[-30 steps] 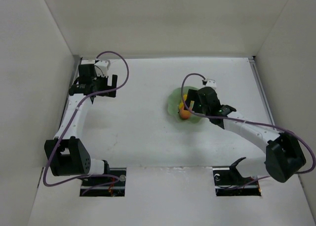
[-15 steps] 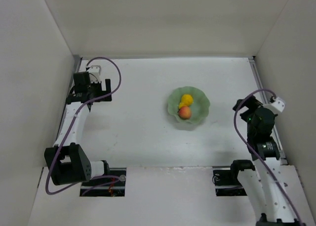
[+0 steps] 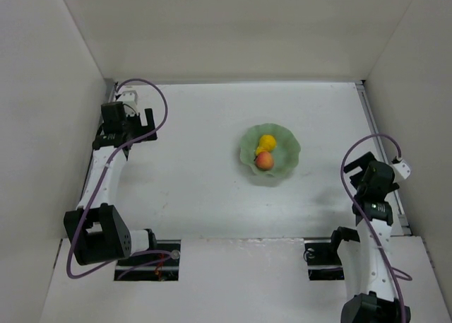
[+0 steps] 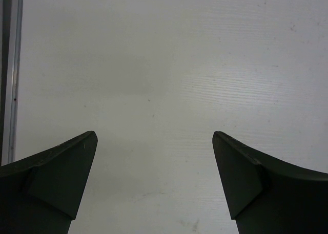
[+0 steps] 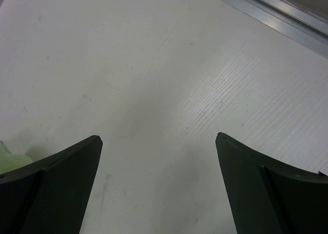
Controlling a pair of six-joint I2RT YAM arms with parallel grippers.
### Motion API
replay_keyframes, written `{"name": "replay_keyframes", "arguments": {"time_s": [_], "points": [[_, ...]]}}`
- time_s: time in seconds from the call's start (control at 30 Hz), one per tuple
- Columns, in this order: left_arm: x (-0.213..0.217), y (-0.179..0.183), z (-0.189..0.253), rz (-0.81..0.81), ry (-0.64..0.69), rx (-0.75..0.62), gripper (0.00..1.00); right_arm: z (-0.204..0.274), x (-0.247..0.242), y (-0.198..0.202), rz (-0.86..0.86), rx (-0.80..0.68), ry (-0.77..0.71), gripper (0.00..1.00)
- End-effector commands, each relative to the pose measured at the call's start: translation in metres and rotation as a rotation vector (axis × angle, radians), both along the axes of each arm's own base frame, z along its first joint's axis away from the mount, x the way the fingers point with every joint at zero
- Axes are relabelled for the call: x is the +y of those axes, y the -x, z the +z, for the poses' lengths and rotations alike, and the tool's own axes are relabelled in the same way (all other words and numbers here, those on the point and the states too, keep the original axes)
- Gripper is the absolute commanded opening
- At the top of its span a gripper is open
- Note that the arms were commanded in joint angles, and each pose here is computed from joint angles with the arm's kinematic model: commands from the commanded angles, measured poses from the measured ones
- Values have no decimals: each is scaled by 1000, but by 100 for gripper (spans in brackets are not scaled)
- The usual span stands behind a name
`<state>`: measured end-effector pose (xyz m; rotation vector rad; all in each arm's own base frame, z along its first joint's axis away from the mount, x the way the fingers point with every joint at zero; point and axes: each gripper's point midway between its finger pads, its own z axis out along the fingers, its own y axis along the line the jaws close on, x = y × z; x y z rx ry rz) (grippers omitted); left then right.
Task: Place and organize the fake fruits in the fruit bowl
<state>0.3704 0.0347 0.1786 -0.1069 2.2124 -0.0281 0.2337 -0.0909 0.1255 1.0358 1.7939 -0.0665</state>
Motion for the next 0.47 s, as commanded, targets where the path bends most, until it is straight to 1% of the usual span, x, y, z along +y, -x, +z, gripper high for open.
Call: {"name": "replay_keyframes", "arguments": {"time_s": [0.0,0.43], "points": [[0,-5,12,9,12,-63,100,18,-2,-7,-17,-89,9,100],[-2,-5,24,7,19,-66,100,11,0,-11,-6,-56,-8,100]]}}
